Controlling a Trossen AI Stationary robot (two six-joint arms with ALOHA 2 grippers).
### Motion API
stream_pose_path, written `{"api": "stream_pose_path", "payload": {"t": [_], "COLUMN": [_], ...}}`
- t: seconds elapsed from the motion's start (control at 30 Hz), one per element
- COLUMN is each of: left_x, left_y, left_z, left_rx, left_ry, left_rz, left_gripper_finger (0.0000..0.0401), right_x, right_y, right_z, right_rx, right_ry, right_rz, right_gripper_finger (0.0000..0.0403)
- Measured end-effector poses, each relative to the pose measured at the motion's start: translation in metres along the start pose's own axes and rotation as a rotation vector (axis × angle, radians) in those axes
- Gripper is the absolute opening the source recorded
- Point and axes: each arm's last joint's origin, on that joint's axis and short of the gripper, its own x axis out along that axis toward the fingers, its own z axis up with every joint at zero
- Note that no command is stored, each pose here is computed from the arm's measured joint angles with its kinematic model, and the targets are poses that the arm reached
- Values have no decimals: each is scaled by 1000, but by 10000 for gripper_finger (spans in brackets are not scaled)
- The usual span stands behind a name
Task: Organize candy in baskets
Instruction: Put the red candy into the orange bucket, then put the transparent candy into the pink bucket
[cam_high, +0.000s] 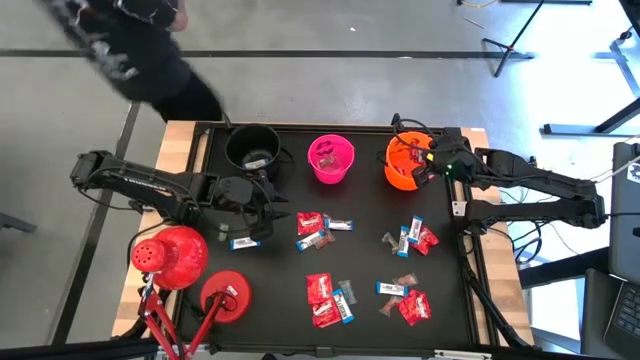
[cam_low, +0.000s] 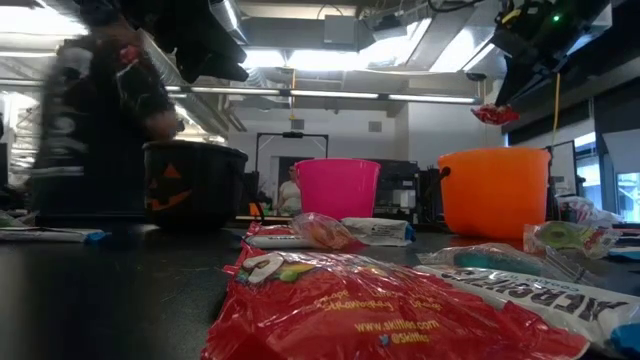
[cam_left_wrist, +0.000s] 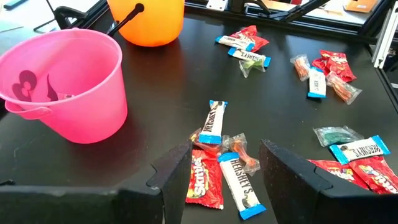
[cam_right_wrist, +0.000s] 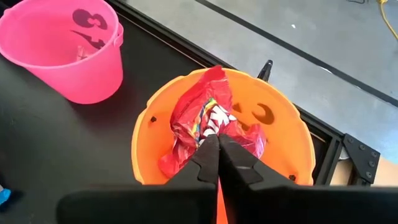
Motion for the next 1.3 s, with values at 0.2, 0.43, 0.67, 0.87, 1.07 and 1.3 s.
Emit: {"api": "stream_pose_path", "payload": {"t": [0.2, 0.43, 0.67, 0.87, 1.07, 1.3], "left_x": [0, 0, 0, 0, -1, -4], "left_y": [0, 0, 0, -1, -6, -10], "left_z": [0, 0, 0, 0, -3, -14], "left_rx": [0, -4, -4, -2, 17, 41], "left_ry": [0, 0, 0, 1, 18, 124], "left_rz": [0, 0, 0, -6, -30, -53], "left_gripper_finger": [178, 178, 178, 178, 178, 178], "right_x": [0, 0, -3, -3, -2, 1], "right_y": [0, 0, 11, 36, 78, 121], "right_z": [0, 2, 17, 26, 10, -14], "right_rx": [1, 7, 3, -56, -224, -381], "right_ry": [-8, -31, -125, -181, -125, -84], "right_rz": [-16, -35, 206, 449, 526, 529], "right_gripper_finger": [39, 109, 126, 113, 111, 111]}}
